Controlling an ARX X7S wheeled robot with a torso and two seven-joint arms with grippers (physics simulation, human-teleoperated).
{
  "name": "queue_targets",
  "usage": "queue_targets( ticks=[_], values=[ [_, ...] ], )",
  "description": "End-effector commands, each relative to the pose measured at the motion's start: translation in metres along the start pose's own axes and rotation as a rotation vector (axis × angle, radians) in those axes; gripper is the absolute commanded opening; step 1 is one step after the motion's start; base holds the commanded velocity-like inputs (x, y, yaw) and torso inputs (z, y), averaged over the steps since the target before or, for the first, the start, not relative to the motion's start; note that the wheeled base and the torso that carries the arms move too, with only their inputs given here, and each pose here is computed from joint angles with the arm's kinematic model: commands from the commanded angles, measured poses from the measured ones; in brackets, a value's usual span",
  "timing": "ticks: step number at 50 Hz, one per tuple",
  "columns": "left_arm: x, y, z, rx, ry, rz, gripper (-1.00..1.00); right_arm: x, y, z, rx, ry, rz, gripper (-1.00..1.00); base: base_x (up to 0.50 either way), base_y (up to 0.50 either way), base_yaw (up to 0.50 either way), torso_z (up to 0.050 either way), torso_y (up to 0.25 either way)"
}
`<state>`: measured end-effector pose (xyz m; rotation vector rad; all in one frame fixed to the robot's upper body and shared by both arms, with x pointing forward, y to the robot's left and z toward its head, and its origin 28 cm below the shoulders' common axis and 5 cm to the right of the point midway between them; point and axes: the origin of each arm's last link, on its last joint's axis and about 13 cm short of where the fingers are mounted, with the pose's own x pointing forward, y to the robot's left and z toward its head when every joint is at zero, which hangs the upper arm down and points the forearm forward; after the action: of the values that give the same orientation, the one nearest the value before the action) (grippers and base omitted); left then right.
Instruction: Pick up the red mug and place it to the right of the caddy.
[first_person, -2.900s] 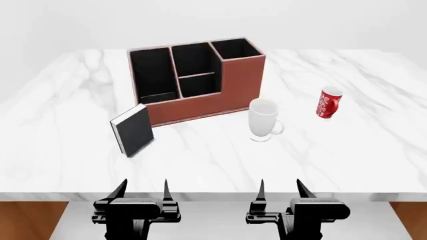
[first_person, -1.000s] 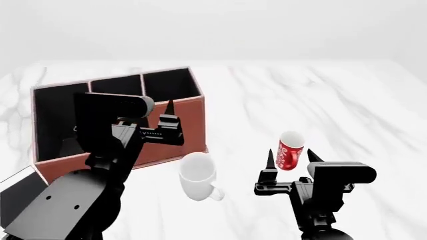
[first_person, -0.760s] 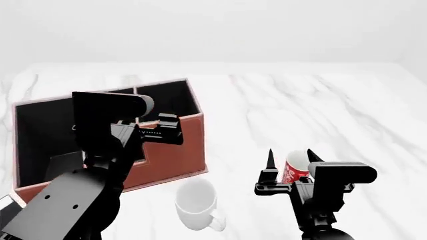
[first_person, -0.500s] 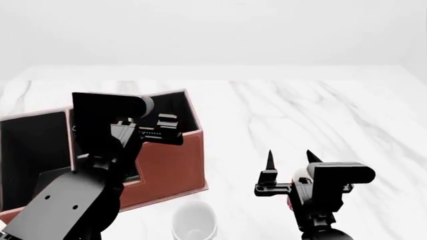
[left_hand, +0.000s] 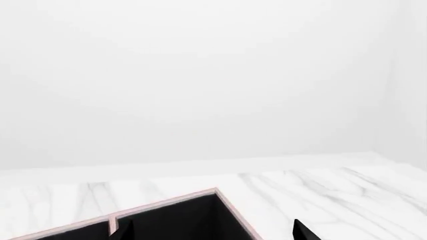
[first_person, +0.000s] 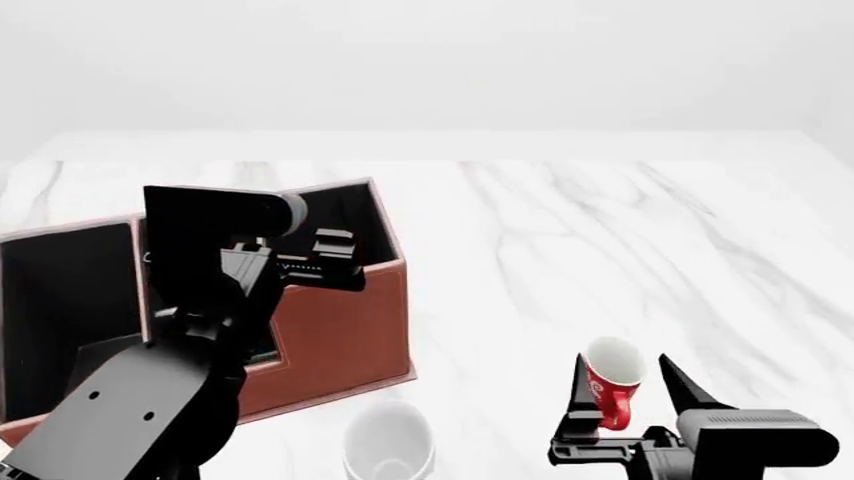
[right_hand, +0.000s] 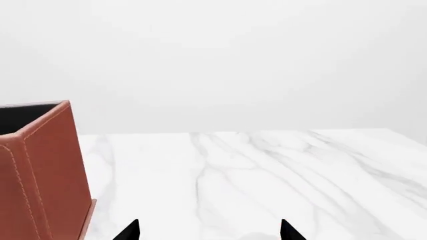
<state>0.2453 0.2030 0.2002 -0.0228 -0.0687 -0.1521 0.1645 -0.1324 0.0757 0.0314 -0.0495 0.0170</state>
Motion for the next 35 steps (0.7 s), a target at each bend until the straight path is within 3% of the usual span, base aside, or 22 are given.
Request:
queue_targets(
  ticks=[1,35],
  values=[
    [0.001,0.0,-0.002,0.001,0.005,0.001,1.0,-0.022,-0.01,-0.008,-0.001,0.012,0.007,1.0,0.0,0.0,0.0,0.0,0.0],
    [0.001,0.002,-0.002,0.0,0.004,0.008,1.0,-0.011,-0.013,-0.037,0.014,0.12,-0.042,1.0,0.0,0.0,0.0,0.0,0.0]
  ],
)
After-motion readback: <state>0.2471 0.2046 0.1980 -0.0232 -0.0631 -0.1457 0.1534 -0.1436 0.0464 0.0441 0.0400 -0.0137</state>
